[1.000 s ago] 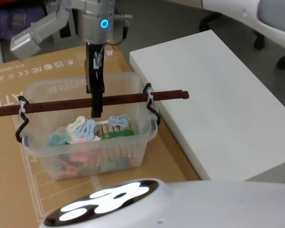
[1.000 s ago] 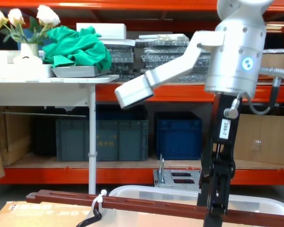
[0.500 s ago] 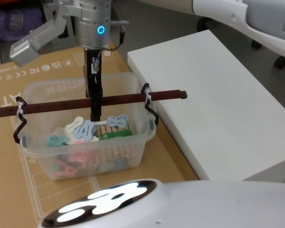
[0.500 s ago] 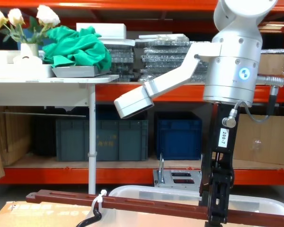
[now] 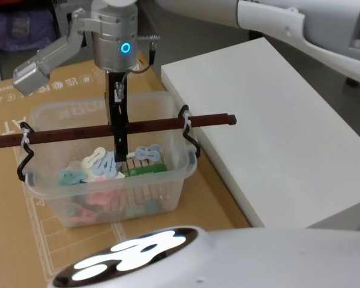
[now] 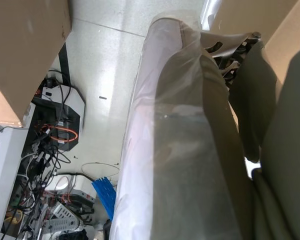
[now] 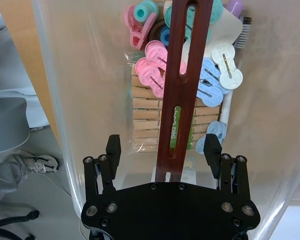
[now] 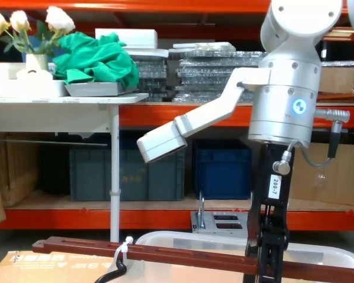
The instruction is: Use one hand to grasp the basket and place it at the designated location.
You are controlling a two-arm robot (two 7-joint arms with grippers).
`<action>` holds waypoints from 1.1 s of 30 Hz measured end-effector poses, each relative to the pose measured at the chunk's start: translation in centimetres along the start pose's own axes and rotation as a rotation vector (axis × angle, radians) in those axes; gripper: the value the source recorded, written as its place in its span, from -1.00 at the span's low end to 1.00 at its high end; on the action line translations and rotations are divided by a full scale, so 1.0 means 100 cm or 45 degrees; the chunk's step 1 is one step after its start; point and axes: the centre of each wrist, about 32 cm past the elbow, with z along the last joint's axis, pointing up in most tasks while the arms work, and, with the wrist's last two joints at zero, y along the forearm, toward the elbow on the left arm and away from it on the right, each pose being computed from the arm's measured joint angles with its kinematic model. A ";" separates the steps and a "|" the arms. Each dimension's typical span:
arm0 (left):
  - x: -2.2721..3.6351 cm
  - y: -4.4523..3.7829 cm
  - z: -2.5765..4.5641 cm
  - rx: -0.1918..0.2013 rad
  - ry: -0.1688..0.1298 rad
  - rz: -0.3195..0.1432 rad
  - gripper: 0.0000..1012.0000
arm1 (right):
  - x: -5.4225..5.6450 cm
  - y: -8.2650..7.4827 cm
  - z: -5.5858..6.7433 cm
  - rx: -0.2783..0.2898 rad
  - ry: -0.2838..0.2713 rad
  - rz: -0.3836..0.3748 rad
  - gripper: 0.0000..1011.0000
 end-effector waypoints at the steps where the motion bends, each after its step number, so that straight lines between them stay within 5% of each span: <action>1: 0.0000 0.0000 0.0000 0.000 0.000 0.000 -1.00 | 0.000 0.000 0.000 0.000 0.000 0.000 0.98; 33: 0.0000 0.0000 0.0000 0.000 0.000 0.000 -1.00 | 0.005 0.021 -0.020 -0.004 0.084 0.029 0.98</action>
